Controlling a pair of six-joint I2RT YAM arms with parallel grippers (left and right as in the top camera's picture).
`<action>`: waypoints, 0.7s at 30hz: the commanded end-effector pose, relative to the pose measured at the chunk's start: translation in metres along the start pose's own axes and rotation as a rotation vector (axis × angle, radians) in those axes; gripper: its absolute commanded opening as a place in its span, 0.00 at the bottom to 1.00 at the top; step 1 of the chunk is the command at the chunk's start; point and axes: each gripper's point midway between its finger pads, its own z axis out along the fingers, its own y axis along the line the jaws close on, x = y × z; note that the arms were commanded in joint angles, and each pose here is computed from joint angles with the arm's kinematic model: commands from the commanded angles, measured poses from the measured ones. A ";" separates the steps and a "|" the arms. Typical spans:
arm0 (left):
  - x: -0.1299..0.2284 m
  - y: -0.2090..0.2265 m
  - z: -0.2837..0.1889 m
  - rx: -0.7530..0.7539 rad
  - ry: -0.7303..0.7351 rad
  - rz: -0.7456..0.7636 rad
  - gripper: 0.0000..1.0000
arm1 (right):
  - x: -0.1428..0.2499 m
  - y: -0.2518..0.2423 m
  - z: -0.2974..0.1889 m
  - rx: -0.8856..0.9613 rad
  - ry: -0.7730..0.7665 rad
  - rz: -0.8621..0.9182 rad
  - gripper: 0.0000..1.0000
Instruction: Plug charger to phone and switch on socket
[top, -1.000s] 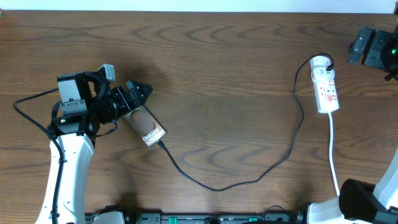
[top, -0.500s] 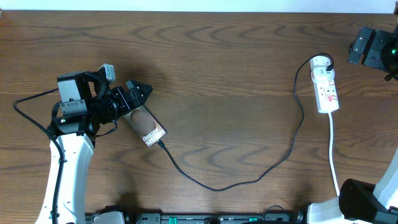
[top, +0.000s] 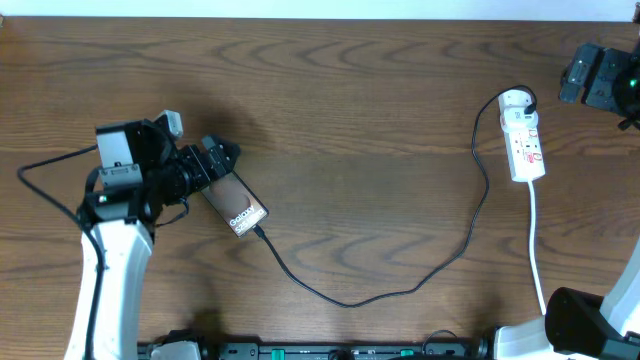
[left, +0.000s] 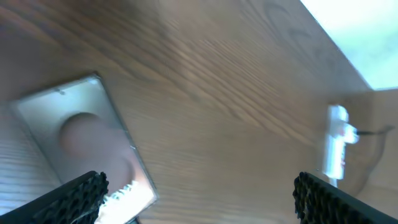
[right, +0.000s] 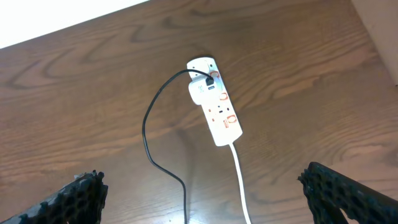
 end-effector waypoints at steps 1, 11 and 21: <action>0.002 0.020 -0.019 -0.177 -0.132 0.075 0.98 | 0.000 0.001 0.002 -0.001 0.005 0.005 0.99; 0.022 0.018 -0.061 -0.125 -0.486 0.305 0.98 | 0.000 0.001 0.002 -0.001 0.005 0.005 0.99; 0.035 0.000 -0.077 0.005 -0.828 0.699 0.98 | 0.000 0.001 0.002 -0.001 0.005 0.005 0.99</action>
